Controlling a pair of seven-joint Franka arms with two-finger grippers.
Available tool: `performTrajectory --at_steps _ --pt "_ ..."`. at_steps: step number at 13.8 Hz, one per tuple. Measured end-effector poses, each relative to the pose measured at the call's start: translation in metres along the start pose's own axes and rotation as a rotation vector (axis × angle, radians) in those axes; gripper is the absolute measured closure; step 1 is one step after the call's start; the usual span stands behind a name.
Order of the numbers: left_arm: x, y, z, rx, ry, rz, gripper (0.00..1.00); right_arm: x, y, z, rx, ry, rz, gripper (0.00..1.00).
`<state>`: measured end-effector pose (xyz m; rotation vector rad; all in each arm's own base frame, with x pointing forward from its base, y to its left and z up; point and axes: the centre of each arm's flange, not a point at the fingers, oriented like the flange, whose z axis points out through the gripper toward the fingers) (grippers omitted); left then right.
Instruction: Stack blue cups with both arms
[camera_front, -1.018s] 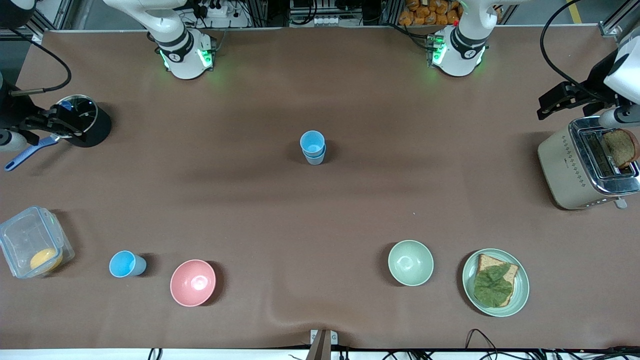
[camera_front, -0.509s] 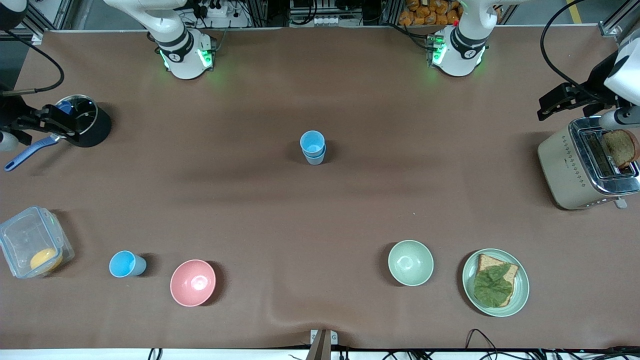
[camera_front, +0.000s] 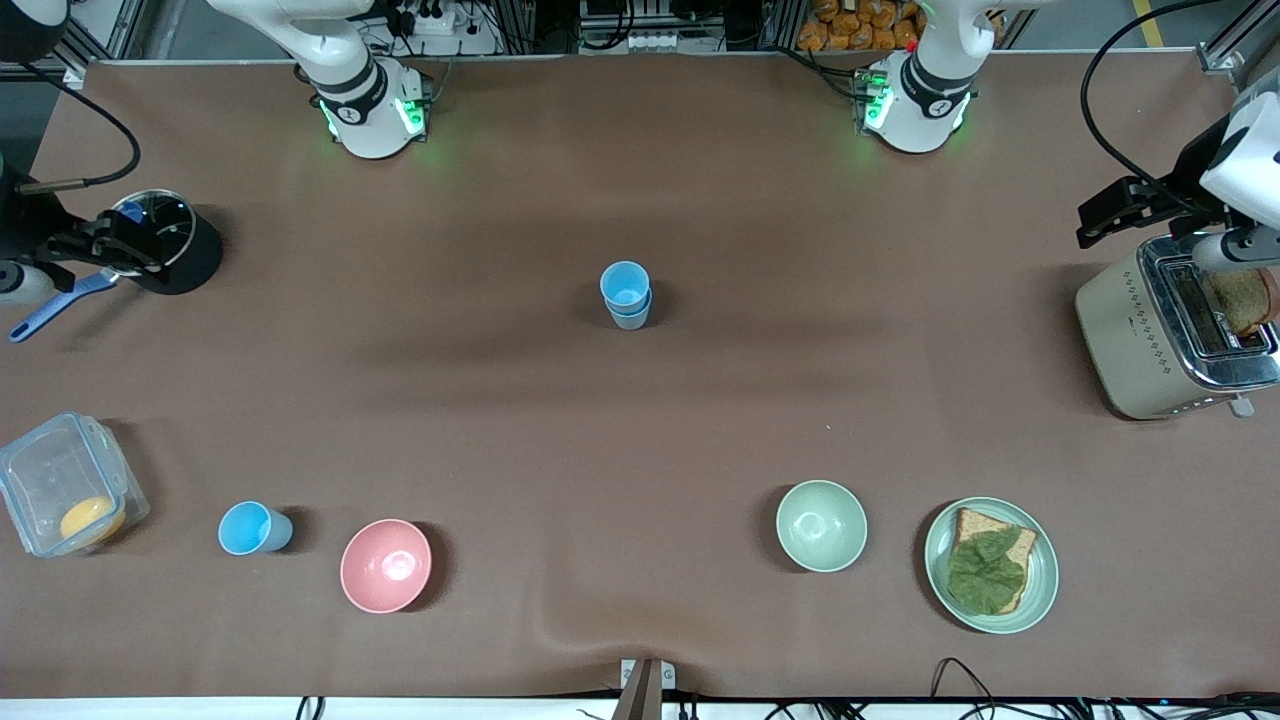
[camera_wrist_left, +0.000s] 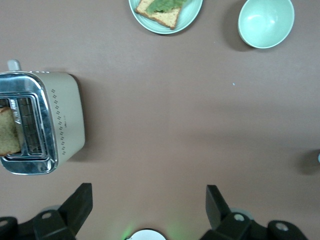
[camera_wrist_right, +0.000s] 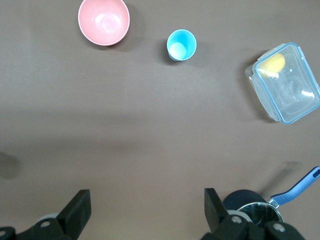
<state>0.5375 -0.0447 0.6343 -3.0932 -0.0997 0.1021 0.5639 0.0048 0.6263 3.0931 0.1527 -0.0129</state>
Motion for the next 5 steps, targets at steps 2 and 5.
performTrajectory --at_steps 2,5 --pt "0.0001 -0.0004 -0.0003 0.002 0.001 -0.001 0.0 0.0007 -0.0004 0.0008 0.0 0.003 -0.001 0.0" --pt "0.0004 -0.003 -0.0026 0.002 0.006 -0.005 0.0 0.0011 -0.0007 0.0073 0.001 -0.009 -0.002 0.0"
